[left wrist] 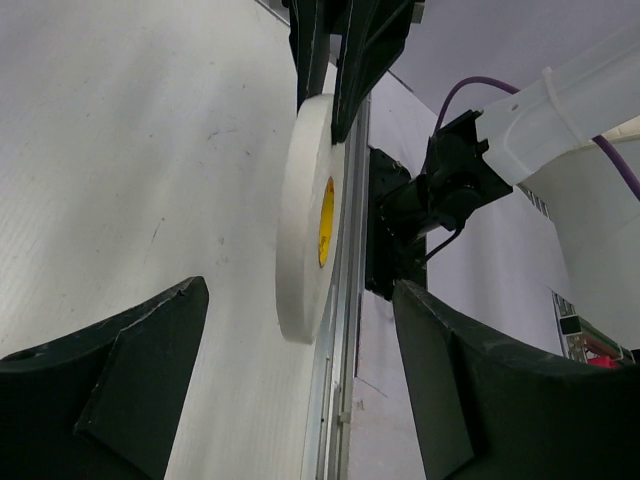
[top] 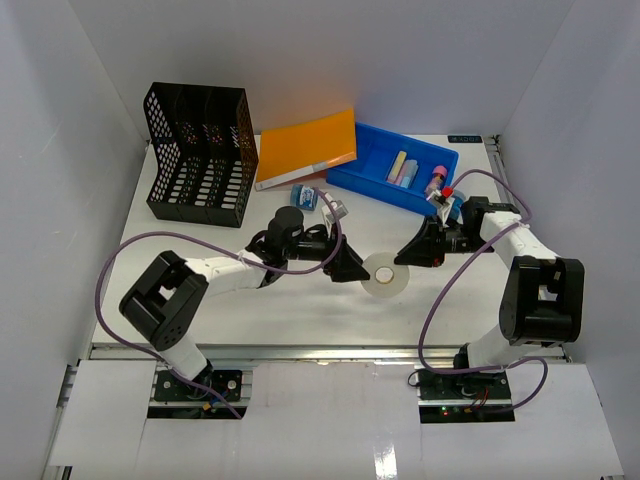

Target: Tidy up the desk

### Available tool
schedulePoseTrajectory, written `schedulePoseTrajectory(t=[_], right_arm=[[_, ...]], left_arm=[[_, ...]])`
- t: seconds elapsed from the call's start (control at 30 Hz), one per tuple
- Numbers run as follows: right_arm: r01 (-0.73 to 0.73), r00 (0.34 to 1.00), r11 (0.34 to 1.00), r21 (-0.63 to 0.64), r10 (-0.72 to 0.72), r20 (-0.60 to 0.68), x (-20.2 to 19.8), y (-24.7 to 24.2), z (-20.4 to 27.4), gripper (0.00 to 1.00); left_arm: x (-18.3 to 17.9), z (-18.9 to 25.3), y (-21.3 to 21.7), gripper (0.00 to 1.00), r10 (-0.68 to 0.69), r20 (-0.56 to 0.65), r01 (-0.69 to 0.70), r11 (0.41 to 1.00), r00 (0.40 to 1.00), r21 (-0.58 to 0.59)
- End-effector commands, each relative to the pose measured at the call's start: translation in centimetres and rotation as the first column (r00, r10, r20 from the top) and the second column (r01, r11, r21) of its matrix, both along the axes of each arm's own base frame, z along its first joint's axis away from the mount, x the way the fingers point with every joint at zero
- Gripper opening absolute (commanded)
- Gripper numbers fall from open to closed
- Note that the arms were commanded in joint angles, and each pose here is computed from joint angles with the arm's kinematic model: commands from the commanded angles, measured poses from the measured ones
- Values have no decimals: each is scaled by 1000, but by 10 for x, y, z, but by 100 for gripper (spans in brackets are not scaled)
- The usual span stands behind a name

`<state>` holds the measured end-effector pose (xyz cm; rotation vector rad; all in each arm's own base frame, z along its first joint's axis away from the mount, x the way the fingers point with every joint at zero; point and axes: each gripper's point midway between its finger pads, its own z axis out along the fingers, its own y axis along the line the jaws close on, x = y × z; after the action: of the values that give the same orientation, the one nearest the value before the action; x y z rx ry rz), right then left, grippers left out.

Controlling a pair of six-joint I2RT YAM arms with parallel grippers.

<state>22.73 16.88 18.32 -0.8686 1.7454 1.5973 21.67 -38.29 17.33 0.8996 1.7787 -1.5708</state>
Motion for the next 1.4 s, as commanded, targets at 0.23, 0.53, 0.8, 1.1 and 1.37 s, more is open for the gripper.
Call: schedulePoseTrajectory(t=[0.23, 0.53, 0.8, 1.1, 1.37], right_arm=[[-15, 999, 999, 43, 13, 53, 0, 5, 15, 8], [-26, 994, 1000, 8, 25, 107, -4, 3, 18, 57], [-2, 980, 1000, -28, 8, 200, -6, -4, 27, 80], [273, 921, 931, -240, -182, 344, 33, -30, 7, 86], [604, 734, 762, -233, -419, 534, 52, -69, 35, 88]], left_arm=[[-1, 15, -22, 49, -73, 27, 74, 997, 997, -29], [3, 20, -22, 1, -73, 37, 73, 997, 997, 16], [7, 9, -5, 0, -30, 81, 18, 989, 996, 149], [66, 14, 23, 0, 141, 140, -174, 947, 980, 268], [193, 58, 9, 0, 428, 276, -497, 825, 861, 270]])
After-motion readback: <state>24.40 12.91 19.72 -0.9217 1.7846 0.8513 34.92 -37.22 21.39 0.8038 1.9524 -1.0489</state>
